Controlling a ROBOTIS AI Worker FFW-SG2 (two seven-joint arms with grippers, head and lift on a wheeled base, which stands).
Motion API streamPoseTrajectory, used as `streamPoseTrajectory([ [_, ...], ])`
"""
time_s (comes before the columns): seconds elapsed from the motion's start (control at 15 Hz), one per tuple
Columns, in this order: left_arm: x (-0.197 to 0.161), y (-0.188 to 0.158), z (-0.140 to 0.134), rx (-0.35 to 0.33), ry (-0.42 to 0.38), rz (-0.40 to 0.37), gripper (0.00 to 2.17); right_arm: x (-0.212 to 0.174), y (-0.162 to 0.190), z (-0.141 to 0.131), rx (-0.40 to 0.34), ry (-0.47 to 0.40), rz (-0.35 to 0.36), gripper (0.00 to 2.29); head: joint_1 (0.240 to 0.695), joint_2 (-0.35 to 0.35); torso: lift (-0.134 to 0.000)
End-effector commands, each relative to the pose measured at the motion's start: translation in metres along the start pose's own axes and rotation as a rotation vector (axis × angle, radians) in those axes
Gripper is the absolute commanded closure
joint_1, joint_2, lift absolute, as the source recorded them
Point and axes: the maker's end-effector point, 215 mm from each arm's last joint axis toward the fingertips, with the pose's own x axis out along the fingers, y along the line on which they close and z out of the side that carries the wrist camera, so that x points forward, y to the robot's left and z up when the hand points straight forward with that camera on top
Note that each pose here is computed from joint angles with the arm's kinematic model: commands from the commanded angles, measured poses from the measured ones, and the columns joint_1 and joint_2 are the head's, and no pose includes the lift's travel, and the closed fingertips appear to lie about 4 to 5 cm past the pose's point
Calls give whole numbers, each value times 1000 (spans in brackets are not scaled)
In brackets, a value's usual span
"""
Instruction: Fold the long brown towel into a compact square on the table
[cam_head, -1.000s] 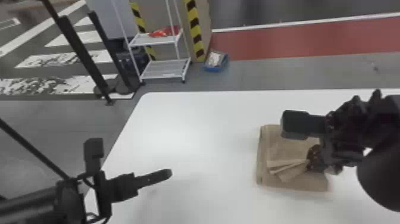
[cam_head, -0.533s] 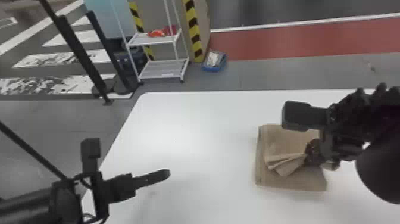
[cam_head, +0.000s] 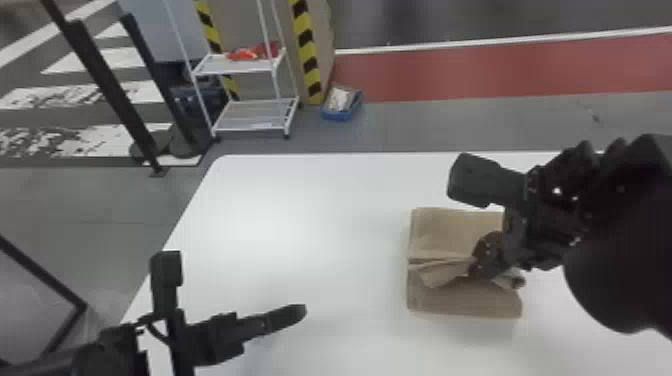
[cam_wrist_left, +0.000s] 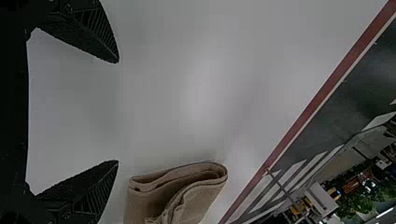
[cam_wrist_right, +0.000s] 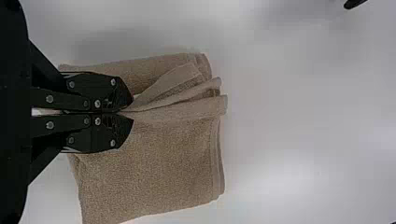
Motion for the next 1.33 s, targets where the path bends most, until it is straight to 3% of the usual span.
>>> streamPoseTrajectory([
  [0.0,3,-3,-4,1,7,-6,134,1,12,6,4,-16,15,1119,695,207,-124],
  [0.93,-2,0,-3,12,-5,4,134,18,35,-11,11,13,41,1102,695,224,-124],
  [1.0,-2,-1,-4,11,-3,2,134,20,39,-13,15,15,47,1021,695,223,-124],
  [1.13,-1,-2,-3,15,-5,-1,134,20,43,-14,36,10,55,424,695,222,-124],
  [1.27,-2,-2,-1,17,-8,1,134,12,45,-10,73,-26,65,242,695,221,-124],
])
